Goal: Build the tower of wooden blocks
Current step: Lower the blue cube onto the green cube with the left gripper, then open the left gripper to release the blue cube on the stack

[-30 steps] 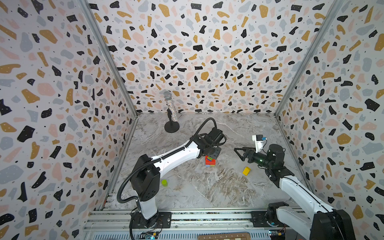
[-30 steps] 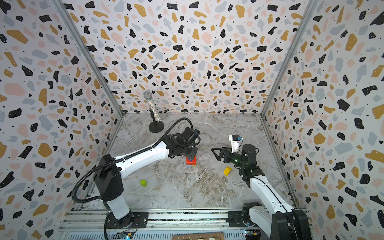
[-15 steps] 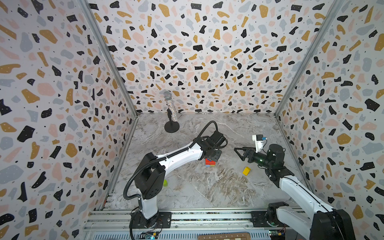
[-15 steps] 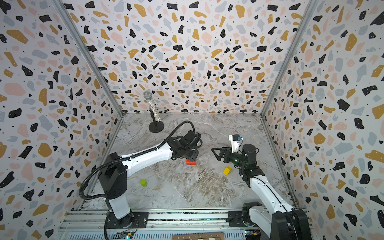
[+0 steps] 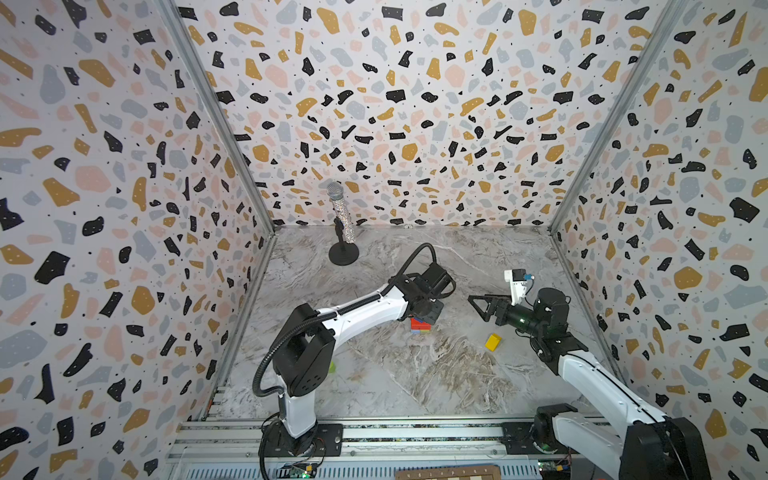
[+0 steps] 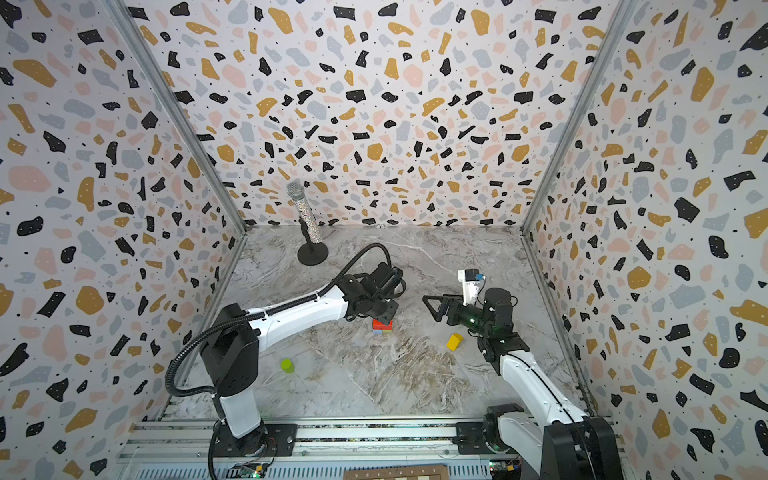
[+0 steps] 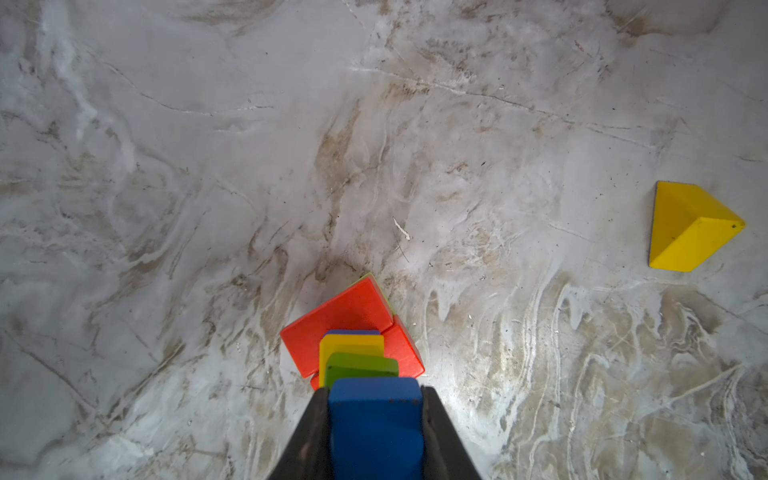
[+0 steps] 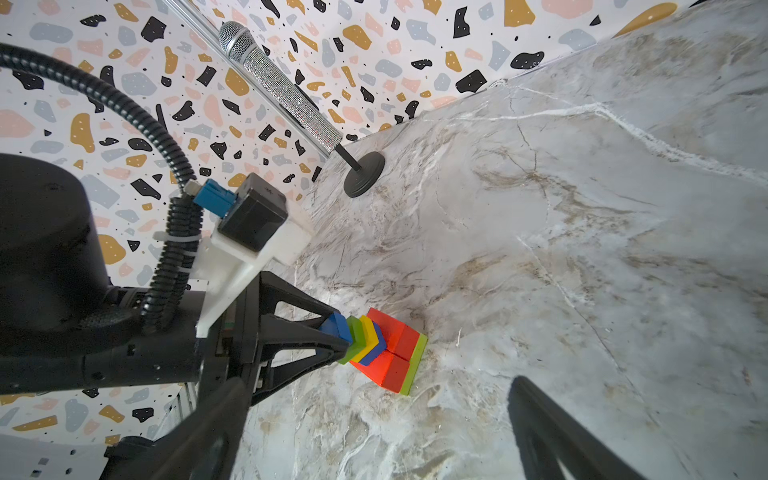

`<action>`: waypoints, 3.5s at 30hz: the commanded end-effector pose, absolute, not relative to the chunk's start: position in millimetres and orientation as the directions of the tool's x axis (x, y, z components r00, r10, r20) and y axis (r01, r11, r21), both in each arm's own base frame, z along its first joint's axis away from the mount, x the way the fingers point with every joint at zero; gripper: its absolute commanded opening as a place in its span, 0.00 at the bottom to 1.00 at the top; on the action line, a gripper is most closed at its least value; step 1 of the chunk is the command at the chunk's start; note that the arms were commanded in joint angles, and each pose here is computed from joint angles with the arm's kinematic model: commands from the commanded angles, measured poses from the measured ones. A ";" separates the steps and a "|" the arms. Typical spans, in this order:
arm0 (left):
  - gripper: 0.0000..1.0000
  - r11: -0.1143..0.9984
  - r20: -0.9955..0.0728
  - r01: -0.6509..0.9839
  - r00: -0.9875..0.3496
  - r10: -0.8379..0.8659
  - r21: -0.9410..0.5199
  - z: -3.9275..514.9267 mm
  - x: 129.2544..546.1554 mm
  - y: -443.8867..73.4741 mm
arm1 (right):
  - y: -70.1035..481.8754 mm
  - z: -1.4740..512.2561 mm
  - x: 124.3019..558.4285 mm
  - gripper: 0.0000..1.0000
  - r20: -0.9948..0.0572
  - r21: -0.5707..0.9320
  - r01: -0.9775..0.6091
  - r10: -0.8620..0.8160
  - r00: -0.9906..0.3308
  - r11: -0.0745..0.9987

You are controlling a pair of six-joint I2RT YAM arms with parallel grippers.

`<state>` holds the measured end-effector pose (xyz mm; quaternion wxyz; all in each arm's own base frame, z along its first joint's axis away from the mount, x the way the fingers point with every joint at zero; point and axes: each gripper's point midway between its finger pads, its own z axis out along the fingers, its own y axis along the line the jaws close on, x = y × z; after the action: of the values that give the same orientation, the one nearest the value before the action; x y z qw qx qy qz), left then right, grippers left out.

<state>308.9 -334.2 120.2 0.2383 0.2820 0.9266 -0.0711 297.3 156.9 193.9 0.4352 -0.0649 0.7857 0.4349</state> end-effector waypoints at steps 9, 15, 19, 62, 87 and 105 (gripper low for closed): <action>0.31 0.830 -0.479 0.557 -0.721 0.500 0.028 121.9 309.7 -330.4 | 157.2 200.2 296.4 0.99 -0.753 0.621 -0.503 0.280 -0.595 0.601; 0.36 0.829 -0.480 0.557 -0.717 0.505 0.041 122.6 310.8 -329.9 | 157.4 199.1 296.0 0.99 -0.752 0.622 -0.502 0.279 -0.597 0.601; 0.41 0.831 -0.482 0.554 -0.717 0.504 0.045 124.0 312.3 -328.7 | 157.0 198.9 296.2 0.99 -0.753 0.621 -0.502 0.280 -0.596 0.602; 0.56 0.845 -0.429 0.532 -0.753 0.500 0.051 101.2 319.8 -324.9 | 156.4 200.9 294.3 0.99 -0.757 0.617 -0.506 0.279 -0.590 0.603; 0.42 0.853 -0.420 0.521 -0.767 0.485 0.034 100.7 321.5 -325.4 | 157.0 199.5 294.0 0.99 -0.753 0.622 -0.506 0.280 -0.595 0.598; 0.36 0.855 -0.418 0.517 -0.771 0.481 0.031 99.9 322.4 -324.0 | 156.5 198.6 293.4 0.99 -0.752 0.623 -0.503 0.282 -0.596 0.599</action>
<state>317.9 -321.3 96.5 0.2087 0.2699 0.9393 -0.0369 295.2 156.1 188.1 0.4297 -0.0620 0.7886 0.4354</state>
